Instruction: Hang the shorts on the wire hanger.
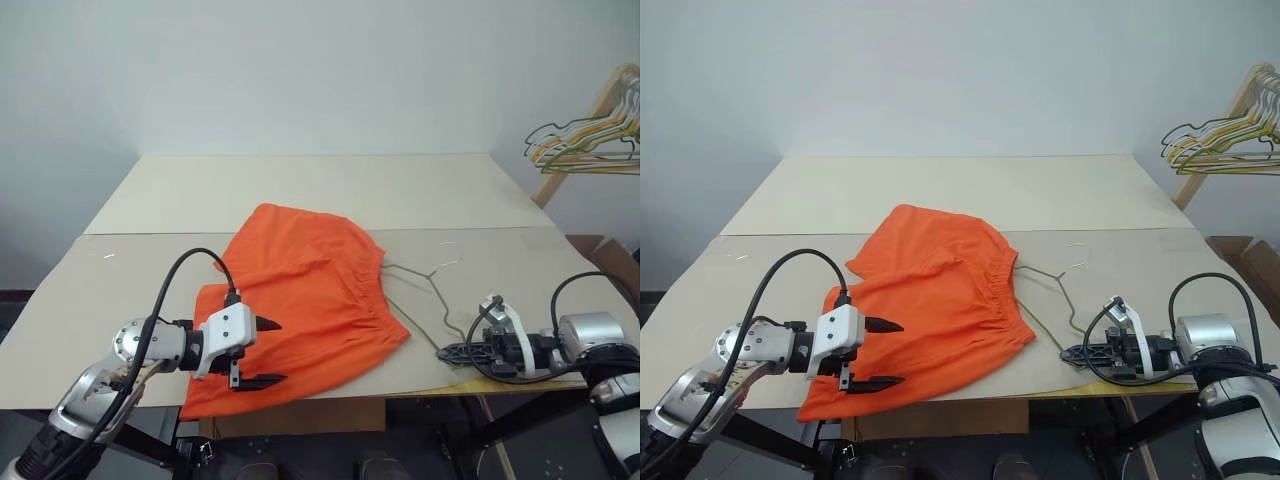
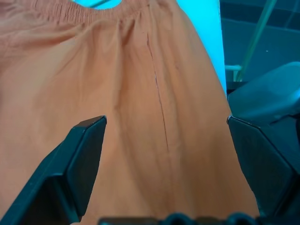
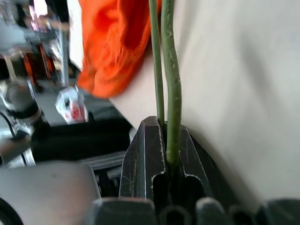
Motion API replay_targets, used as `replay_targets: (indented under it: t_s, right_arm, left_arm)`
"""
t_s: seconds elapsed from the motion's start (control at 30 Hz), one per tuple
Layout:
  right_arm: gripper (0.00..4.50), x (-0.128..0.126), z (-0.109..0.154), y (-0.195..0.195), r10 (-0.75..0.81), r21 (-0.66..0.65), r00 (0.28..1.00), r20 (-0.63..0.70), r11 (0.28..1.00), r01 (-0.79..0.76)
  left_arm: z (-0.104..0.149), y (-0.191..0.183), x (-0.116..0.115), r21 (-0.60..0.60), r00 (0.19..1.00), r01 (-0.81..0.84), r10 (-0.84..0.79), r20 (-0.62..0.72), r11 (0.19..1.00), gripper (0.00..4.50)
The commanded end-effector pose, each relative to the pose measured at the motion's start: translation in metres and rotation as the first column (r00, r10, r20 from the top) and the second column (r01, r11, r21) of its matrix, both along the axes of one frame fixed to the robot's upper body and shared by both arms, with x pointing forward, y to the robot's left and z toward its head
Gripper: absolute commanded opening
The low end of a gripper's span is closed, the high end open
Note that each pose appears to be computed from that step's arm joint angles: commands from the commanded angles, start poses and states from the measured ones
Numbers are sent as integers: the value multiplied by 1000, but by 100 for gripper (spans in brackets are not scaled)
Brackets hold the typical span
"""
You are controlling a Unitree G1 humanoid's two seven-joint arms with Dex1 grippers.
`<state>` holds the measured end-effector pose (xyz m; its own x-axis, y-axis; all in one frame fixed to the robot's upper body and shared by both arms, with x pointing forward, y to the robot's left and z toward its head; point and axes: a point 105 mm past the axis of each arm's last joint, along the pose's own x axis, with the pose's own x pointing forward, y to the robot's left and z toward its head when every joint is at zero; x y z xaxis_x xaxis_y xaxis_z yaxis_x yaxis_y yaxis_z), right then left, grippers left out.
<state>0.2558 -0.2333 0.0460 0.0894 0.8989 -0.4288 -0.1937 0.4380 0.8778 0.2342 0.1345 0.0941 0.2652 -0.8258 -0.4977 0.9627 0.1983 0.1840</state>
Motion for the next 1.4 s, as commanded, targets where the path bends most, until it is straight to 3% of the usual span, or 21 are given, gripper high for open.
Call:
replay_targets:
  t_s: [0.03, 0.23, 0.63, 0.9, 1.13, 1.3, 1.4]
  right_arm:
    - [0, 15, 26, 9, 46, 64, 997, 65, 997, -50]
    - [0, 21, 38, 11, 40, 62, 999, 14, 997, -41]
    - [0, -11, 29, 12, 94, 83, 986, -140, 993, -83]
    - [0, 18, 21, 16, -14, 94, 995, -104, 995, 24]
    - [0, 22, 21, 30, 10, 153, 997, -75, 988, 1]
    - [0, 40, 25, 28, -107, 197, 994, -30, 974, 111]
    - [0, 47, 22, 24, -161, 158, 987, 9, 975, 158]
  left_arm:
    - [9, -2, 0, 7, 999, 9, -9, 47, 1000, 448]
    - [5, 1, 2, 36, 998, -7, 5, 58, 999, 448]
    - [1, 0, 3, 45, 997, -26, 23, 78, 999, 448]
    - [0, -6, 9, 37, 996, -6, 2, 90, 999, 448]
    - [-2, -6, 8, 46, 996, -1, -3, 91, 999, 448]
    - [-3, -6, 9, 42, 995, -17, 13, 100, 999, 448]
    - [-1, -7, 11, 31, 994, -29, 25, 111, 999, 448]
